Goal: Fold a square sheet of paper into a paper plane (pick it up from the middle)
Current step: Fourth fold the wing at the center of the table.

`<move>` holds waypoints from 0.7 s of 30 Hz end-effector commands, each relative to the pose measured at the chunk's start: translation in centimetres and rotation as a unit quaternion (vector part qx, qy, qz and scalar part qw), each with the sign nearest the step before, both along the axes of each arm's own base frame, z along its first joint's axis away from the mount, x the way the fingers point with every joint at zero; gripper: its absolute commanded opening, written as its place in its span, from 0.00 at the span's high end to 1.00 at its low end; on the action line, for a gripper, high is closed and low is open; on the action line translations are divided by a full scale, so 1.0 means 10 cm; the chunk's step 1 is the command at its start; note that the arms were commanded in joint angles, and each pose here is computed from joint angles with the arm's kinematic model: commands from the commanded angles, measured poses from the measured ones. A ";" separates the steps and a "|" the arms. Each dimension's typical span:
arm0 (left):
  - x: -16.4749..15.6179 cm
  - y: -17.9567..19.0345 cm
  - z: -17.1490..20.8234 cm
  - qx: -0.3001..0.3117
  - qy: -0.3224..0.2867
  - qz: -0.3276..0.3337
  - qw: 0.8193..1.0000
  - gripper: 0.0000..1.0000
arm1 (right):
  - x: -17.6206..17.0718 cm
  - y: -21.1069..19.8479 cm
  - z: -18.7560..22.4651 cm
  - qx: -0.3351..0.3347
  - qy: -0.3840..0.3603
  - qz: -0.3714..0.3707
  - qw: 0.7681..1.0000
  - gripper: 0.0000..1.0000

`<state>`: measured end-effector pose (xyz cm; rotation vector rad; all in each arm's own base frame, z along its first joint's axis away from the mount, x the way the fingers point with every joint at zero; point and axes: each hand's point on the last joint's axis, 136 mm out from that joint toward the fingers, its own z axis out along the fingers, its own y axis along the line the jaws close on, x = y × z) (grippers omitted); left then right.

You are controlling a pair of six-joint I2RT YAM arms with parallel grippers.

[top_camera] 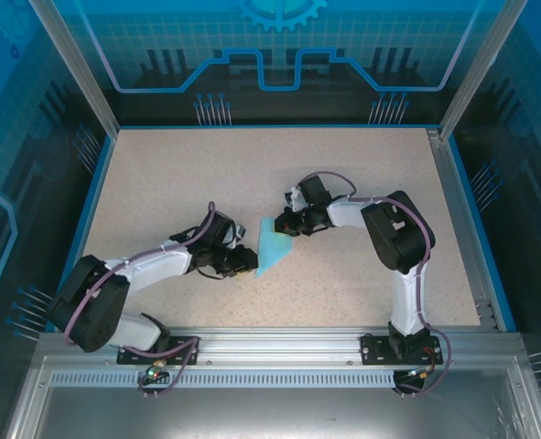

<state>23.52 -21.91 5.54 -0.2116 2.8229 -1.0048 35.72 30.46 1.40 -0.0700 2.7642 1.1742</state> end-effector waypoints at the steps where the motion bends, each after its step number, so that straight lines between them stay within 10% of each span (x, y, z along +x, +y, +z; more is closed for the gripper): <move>1: 0.29 0.04 0.10 0.020 -0.030 0.012 0.999 0.68 | -0.10 -0.03 -0.04 -0.024 0.025 -0.001 0.999 0.92; 9: 0.69 -0.08 -0.02 0.055 -0.028 -0.005 0.998 0.63 | -0.01 -0.16 0.51 -0.008 -0.020 -0.024 0.999 0.81; 21: 0.79 -0.01 -0.22 0.114 -0.017 -0.032 0.993 0.62 | -0.39 -0.47 0.26 -0.071 0.033 -0.070 0.995 0.71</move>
